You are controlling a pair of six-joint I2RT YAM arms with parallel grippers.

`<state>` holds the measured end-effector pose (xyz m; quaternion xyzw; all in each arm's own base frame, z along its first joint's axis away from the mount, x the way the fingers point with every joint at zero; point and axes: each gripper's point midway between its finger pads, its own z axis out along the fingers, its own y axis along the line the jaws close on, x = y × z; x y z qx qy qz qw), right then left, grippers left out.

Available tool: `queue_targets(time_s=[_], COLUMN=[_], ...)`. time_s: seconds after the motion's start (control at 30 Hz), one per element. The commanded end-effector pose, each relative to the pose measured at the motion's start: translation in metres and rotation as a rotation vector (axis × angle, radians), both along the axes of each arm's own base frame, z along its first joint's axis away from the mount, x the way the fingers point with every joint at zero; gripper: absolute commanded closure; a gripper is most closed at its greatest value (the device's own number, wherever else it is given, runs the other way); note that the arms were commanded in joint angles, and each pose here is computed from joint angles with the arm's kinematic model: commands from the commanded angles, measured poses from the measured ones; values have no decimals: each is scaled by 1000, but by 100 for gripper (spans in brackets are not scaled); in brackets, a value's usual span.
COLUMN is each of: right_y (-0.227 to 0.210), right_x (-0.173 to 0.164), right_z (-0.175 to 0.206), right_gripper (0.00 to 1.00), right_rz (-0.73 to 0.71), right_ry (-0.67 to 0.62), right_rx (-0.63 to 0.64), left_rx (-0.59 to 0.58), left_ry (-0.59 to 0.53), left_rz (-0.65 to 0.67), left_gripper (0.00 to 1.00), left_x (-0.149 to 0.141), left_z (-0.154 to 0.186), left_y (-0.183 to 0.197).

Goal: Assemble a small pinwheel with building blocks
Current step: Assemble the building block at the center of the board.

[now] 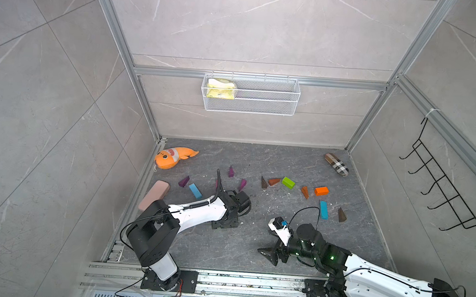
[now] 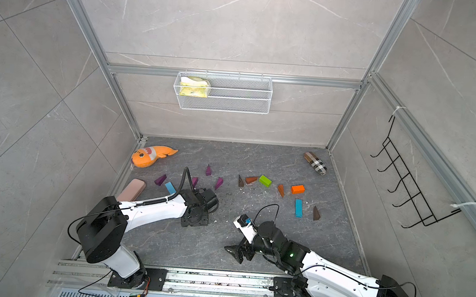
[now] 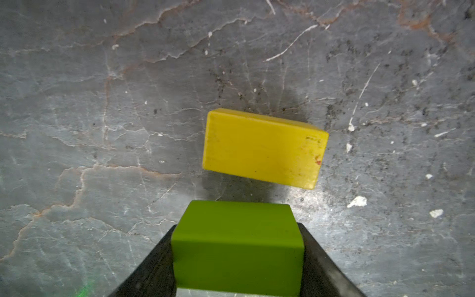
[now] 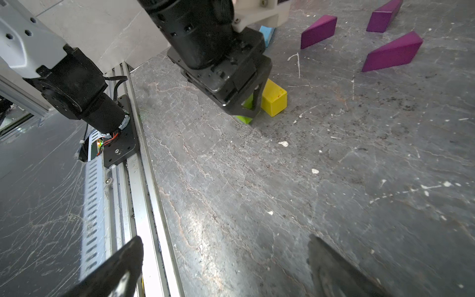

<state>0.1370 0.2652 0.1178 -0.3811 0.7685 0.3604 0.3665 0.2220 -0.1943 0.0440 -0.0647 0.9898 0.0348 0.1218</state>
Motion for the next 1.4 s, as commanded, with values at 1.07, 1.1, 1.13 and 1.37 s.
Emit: queue_targets(time_s=[1.07,1.1,1.13,1.37], right_y=[7,7,7,8], right_x=[-3,-3,-3,-3], right_z=[-8,-8,-8,-9], right_gripper=[0,0,0,0], right_rz=[29,31,29,36], right_ry=[33,34,33,37], right_rx=[-11,-12,-10,-13], left_rx=[63,63,63,79], left_ry=[-6,-7,-5,-2], left_rz=[-84,-84,-82,-70], left_gripper=[40,40,40,39], left_x=[9,9,9,7], left_z=[-19,-19,-18,-18], left_y=[-1,-1,-1,4])
